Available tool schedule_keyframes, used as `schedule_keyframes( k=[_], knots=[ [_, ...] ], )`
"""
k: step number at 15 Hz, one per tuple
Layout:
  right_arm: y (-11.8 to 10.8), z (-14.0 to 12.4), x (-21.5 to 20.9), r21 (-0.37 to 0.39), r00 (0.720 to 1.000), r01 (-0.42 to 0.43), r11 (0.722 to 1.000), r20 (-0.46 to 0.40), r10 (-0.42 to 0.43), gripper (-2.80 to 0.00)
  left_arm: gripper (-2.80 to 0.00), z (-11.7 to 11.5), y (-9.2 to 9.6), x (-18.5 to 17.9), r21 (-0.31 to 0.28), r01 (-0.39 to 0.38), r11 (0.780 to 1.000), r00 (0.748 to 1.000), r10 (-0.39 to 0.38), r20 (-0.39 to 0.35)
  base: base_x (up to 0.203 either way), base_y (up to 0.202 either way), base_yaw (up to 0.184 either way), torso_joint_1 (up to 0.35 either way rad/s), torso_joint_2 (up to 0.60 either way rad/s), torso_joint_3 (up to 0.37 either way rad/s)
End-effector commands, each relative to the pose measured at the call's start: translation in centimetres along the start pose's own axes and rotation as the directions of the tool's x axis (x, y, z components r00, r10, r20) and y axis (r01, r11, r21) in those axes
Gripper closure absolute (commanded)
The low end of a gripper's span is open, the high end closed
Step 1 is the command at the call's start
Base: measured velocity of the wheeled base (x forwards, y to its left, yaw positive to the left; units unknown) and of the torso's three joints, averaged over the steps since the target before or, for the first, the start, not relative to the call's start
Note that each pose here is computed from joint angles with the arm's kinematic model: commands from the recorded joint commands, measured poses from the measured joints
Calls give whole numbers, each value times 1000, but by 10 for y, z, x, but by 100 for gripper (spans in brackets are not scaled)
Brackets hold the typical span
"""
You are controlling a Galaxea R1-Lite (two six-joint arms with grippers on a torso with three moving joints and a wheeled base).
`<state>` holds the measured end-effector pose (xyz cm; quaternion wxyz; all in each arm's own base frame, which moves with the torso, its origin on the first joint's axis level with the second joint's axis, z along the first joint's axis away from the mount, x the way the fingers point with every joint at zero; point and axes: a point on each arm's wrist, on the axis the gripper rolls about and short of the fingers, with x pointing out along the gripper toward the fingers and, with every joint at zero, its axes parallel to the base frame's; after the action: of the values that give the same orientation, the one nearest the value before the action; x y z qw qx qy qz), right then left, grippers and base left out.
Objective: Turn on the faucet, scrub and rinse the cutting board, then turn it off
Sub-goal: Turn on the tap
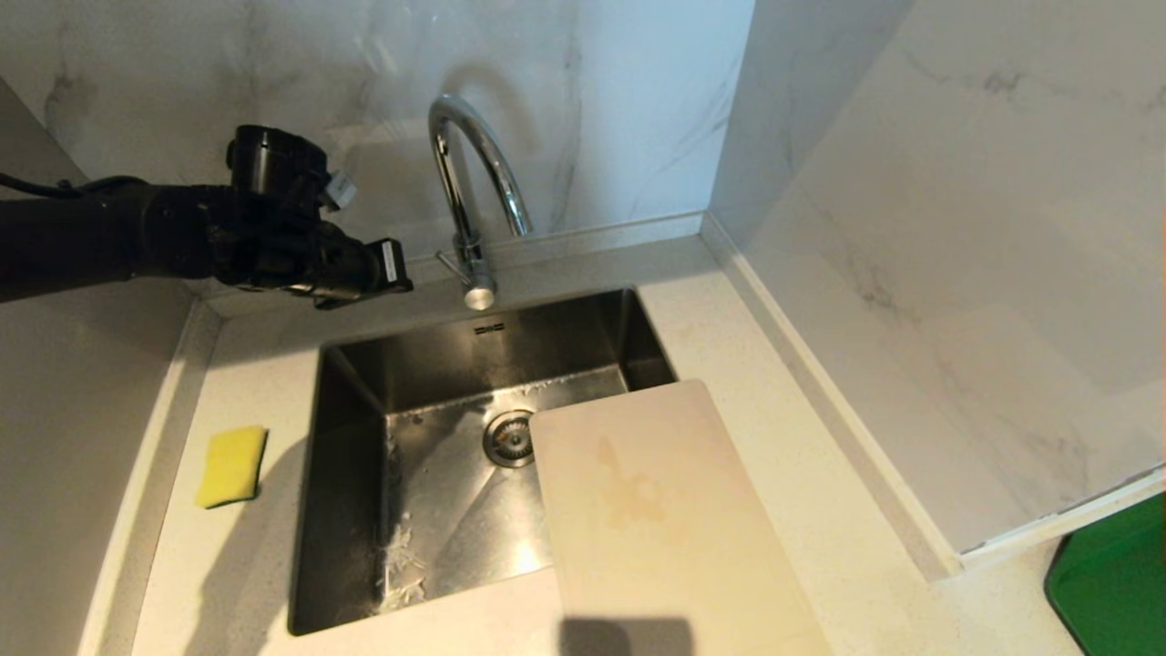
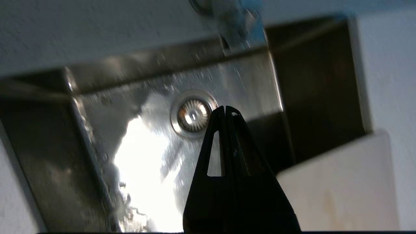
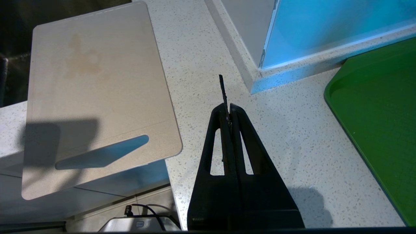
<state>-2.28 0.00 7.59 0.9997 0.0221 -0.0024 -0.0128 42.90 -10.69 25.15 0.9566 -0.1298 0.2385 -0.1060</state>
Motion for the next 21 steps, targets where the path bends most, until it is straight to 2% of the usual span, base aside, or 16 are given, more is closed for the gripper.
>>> schedule_keyframes(
  k=[1,3,7,10,13,15,17,19,21],
  knots=[
    [0,0,0,0,1000,0,1000,2,0,0,0,-7,2,22,-6,-41,999,998,41,42,0,0,0,0,0,0],
    [0,0,0,0,1000,0,1000,2,0,0,0,-7,3,24,-10,-64,998,996,64,63,0,0,0,0,0,0],
    [0,0,0,0,1000,1,1000,2,-1,0,0,-2,2,29,-19,-43,999,989,45,140,0,0,0,0,0,0],
    [0,0,0,0,1000,2,1000,2,-2,0,0,6,-1,30,-19,-11,1000,974,15,228,0,0,0,0,0,0],
    [0,0,0,0,1000,0,1000,2,0,0,0,9,-2,31,-22,4,1000,963,2,268,0,0,0,0,0,0],
    [0,0,0,0,1000,0,1000,2,0,0,0,12,-2,35,-49,35,998,946,-18,323,0,0,0,0,0,0],
    [0,0,0,0,1000,1,1000,1,-1,0,0,9,-1,40,-57,37,998,946,-17,323,0,0,0,0,0,0],
    [0,0,0,0,1000,0,1000,2,0,0,0,9,-1,40,-94,50,994,947,-17,321,0,0,0,0,0,0],
    [0,0,0,0,1000,0,1000,2,0,0,0,5,0,45,-107,57,993,951,-22,308,0,0,0,0,0,0]
  ],
)
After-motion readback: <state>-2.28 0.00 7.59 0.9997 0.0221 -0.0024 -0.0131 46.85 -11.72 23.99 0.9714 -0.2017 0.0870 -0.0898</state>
